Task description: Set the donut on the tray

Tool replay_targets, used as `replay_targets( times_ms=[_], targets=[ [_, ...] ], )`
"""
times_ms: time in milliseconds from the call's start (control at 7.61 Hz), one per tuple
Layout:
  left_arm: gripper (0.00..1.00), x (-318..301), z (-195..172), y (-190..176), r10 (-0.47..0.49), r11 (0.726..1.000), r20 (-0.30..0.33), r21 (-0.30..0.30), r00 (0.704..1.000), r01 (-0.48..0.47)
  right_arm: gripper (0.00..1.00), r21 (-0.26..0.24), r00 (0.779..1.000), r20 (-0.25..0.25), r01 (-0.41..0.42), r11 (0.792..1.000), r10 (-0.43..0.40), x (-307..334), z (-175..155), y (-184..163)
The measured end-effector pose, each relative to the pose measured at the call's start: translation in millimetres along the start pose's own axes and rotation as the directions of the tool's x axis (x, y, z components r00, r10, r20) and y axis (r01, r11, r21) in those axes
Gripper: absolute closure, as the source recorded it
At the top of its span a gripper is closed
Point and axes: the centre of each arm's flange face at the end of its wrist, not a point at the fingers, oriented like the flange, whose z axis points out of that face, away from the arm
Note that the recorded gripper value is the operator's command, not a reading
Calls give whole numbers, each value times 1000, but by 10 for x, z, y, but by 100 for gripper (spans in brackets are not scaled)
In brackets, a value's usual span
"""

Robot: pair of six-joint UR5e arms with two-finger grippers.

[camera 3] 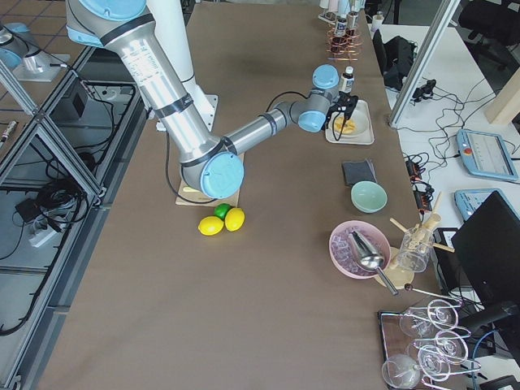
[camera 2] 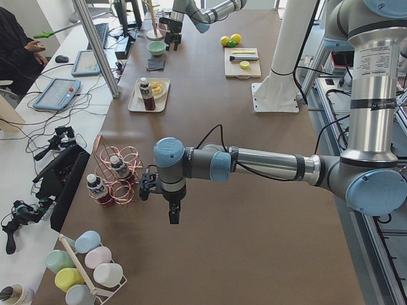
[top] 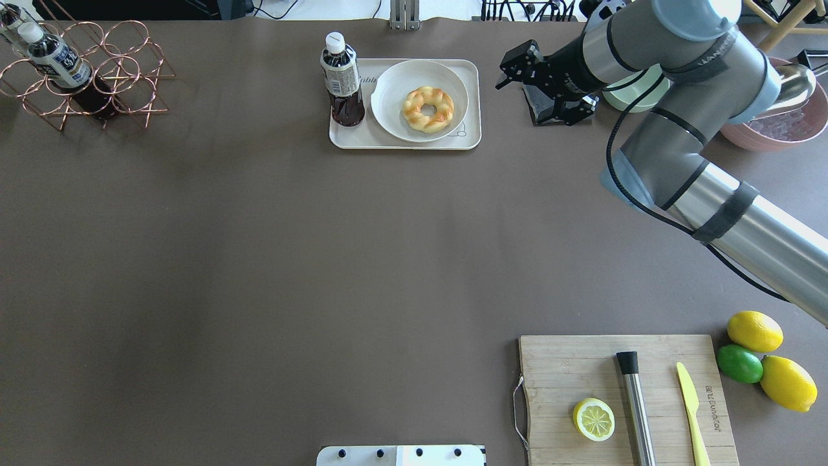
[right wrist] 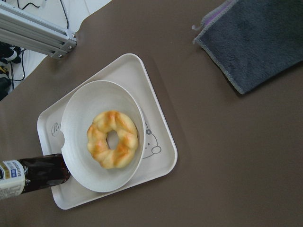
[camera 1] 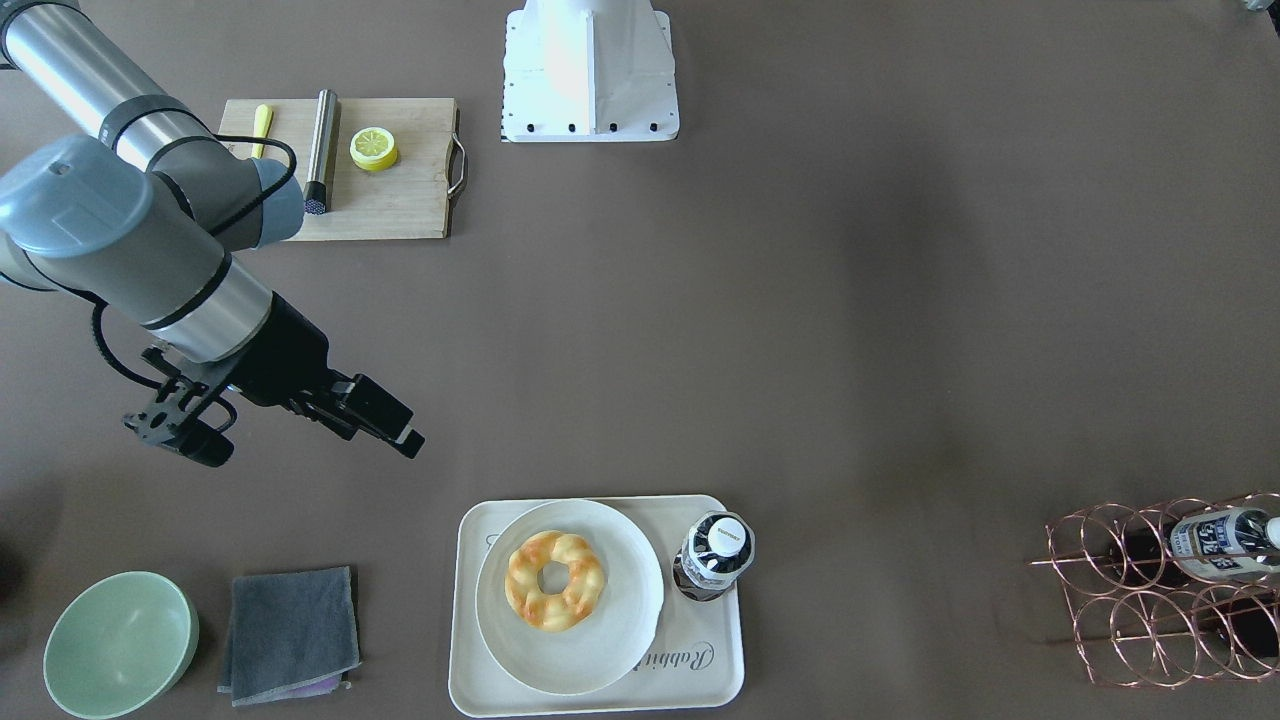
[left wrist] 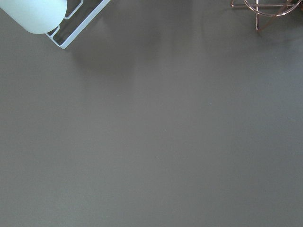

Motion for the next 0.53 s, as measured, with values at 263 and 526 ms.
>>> replay_targets(
  times_ms=[263, 526],
  targets=[
    [2, 0, -11, -8, 1, 1000, 0, 2, 1000, -1, 0, 11, 992, -16, 126, 992, -125, 890, -632, 177],
    [2, -5, -16, -10, 0, 1000, 0, 3, 1000, 0, 0, 15, 963, -86, 259, 966, -257, 1764, -1128, 45]
  ],
)
